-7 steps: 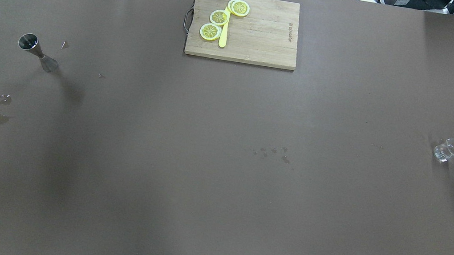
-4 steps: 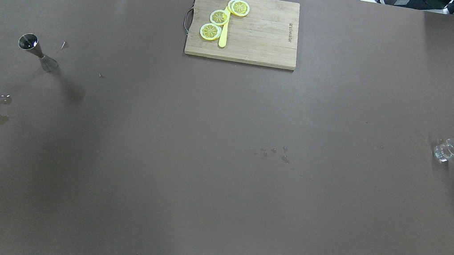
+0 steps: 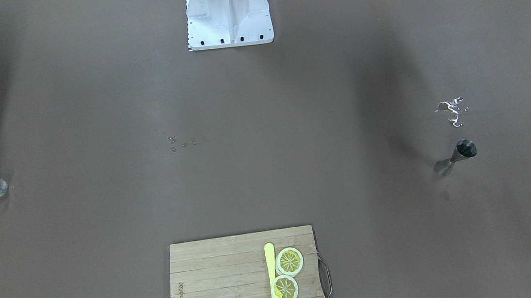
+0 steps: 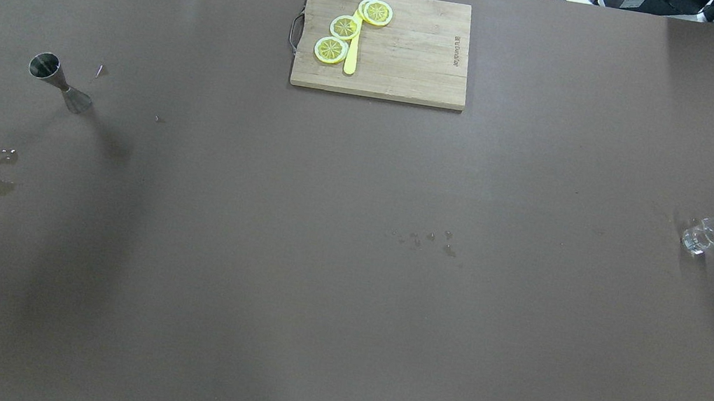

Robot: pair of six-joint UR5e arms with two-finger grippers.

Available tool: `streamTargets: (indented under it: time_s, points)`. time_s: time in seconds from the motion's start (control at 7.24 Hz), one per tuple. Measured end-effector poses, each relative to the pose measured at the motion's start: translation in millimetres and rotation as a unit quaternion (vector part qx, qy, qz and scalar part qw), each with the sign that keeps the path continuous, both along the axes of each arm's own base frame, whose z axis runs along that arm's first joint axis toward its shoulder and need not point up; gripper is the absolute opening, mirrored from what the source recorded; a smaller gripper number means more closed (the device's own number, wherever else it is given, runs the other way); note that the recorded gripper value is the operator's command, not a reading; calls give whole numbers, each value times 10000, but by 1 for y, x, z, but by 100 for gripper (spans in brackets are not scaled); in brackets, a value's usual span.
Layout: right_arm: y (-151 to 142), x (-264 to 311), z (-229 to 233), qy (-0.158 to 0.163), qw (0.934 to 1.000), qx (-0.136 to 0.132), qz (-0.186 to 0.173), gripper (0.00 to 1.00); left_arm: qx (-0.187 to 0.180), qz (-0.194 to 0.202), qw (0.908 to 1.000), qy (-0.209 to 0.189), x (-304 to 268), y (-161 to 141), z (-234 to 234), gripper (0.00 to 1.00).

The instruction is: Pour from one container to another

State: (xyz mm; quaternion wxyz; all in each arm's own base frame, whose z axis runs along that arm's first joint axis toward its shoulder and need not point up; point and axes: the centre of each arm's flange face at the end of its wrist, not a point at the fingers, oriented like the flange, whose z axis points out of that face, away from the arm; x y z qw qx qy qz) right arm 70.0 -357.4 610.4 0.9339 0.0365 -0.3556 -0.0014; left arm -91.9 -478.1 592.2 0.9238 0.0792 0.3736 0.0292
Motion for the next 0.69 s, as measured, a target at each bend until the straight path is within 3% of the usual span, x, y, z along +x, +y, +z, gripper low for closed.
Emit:
streamTargets:
  time_s: [0.69]
  points:
    - [7, 3, 11, 185, 9998, -111, 10, 100, -695, -56, 9976, 55, -1, 55, 55, 98]
